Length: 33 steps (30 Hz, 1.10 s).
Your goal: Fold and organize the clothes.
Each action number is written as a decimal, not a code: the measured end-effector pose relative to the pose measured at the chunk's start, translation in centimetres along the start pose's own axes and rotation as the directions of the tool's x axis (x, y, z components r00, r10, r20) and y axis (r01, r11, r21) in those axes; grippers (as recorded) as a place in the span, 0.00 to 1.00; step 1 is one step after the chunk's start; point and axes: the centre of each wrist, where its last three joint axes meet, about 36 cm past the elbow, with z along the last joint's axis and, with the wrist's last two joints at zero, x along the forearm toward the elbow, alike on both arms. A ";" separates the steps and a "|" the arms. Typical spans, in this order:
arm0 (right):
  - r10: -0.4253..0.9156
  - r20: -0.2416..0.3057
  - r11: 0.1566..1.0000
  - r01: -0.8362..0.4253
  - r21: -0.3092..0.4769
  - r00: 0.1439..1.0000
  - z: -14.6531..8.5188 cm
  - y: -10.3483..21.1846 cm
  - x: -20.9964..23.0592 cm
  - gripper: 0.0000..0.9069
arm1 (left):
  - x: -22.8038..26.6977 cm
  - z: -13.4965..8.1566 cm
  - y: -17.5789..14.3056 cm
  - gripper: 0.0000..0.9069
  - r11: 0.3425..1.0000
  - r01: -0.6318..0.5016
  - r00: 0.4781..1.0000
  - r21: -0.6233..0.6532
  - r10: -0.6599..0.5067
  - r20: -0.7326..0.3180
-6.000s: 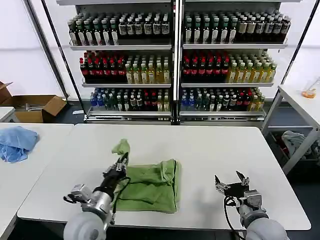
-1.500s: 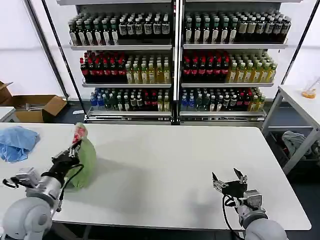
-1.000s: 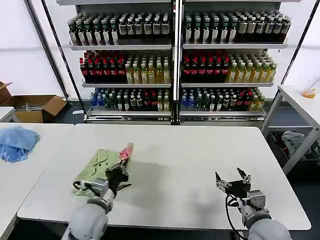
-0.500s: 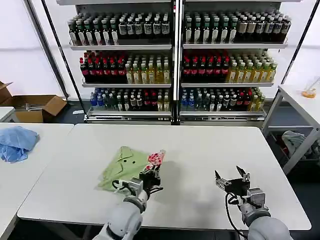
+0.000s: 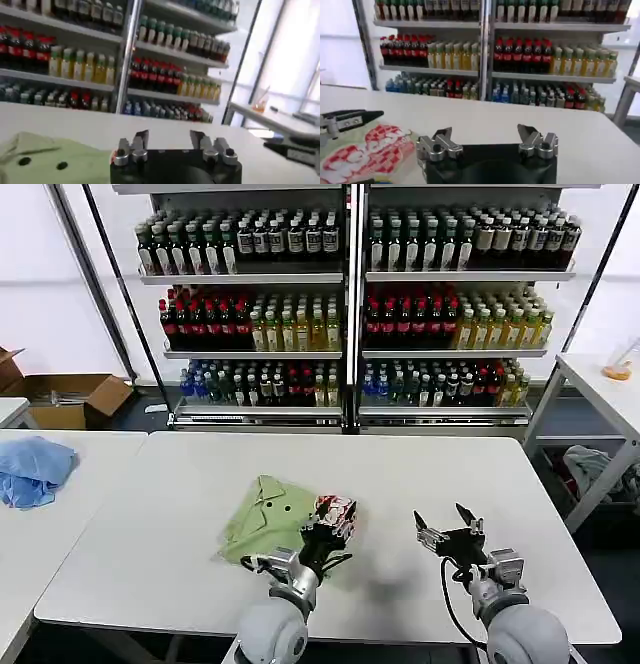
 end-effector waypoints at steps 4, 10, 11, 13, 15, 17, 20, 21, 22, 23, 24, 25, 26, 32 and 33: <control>-0.031 0.001 0.998 0.031 -0.052 1.000 0.2 1.1 -0.8 1.00 | 1.8 -0.7 1.6 1.00 0.999 0.046 0.997 0.021 -0.047 0.053; -0.079 -0.034 0.984 0.072 -0.165 0.996 1.0 3.5 -2.5 1.00 | 4.9 -1.7 5.0 1.00 0.988 0.149 0.982 0.024 -0.151 0.110; -0.088 -0.045 0.979 0.078 -0.187 0.995 1.2 4.1 -2.9 1.00 | 5.5 -1.8 5.6 1.00 0.986 0.167 0.979 0.023 -0.169 0.118; -0.106 -0.061 0.971 0.090 -0.224 0.993 1.5 5.0 -3.6 1.00 | 6.6 -2.1 6.5 1.00 0.979 0.201 0.970 0.023 -0.203 0.131; -0.123 -0.079 0.961 0.099 -0.259 0.989 1.8 6.1 -4.4 1.00 | 7.5 -2.3 7.3 1.00 0.973 0.231 0.962 0.022 -0.232 0.141; -0.143 -0.099 0.950 0.109 -0.293 0.985 2.1 7.2 -5.2 1.00 | 8.5 -2.4 7.9 1.00 0.967 0.255 0.955 0.022 -0.255 0.148; -0.165 -0.126 0.936 0.115 -0.332 0.978 2.4 8.8 -6.4 1.00 | 9.6 -2.7 8.6 1.00 0.958 0.286 0.946 0.018 -0.286 0.155; -0.171 -0.135 0.932 0.115 -0.344 0.976 2.5 9.2 -6.8 1.00 | 9.9 -2.7 8.9 1.00 0.955 0.295 0.943 0.016 -0.294 0.157; -0.174 -0.143 0.928 0.114 -0.355 0.974 2.6 9.6 -7.2 1.00 | 10.2 -2.8 9.1 1.00 0.953 0.303 0.940 0.016 -0.301 0.158; -0.179 -0.150 0.924 0.113 -0.366 0.972 2.6 10.0 -7.6 1.00 | 10.6 -2.9 9.3 1.00 0.951 0.310 0.938 0.015 -0.308 0.159; -0.182 -0.159 0.920 0.111 -0.376 0.970 2.6 10.3 -7.9 1.00 | 10.9 -3.0 9.5 1.00 0.949 0.316 0.936 0.012 -0.313 0.161; -0.186 -0.166 0.916 0.109 -0.386 0.968 2.7 10.7 -8.3 1.00 | 11.1 -3.1 9.6 1.00 0.947 0.322 0.934 0.008 -0.319 0.163; -0.190 -0.175 0.912 0.108 -0.395 0.966 2.8 11.1 -8.6 0.66 | 11.3 -3.1 9.8 1.00 0.945 0.328 0.931 0.005 -0.325 0.164; -0.191 -0.209 0.901 0.087 -0.424 0.959 3.2 12.7 -10.2 0.00 | 12.2 -3.8 10.8 1.00 0.935 0.354 0.921 -0.008 -0.347 0.178; -0.188 -0.211 0.900 0.083 -0.427 0.959 3.2 12.8 -10.3 0.00 | 12.4 -3.9 10.8 1.00 0.934 0.357 0.920 -0.009 -0.349 0.180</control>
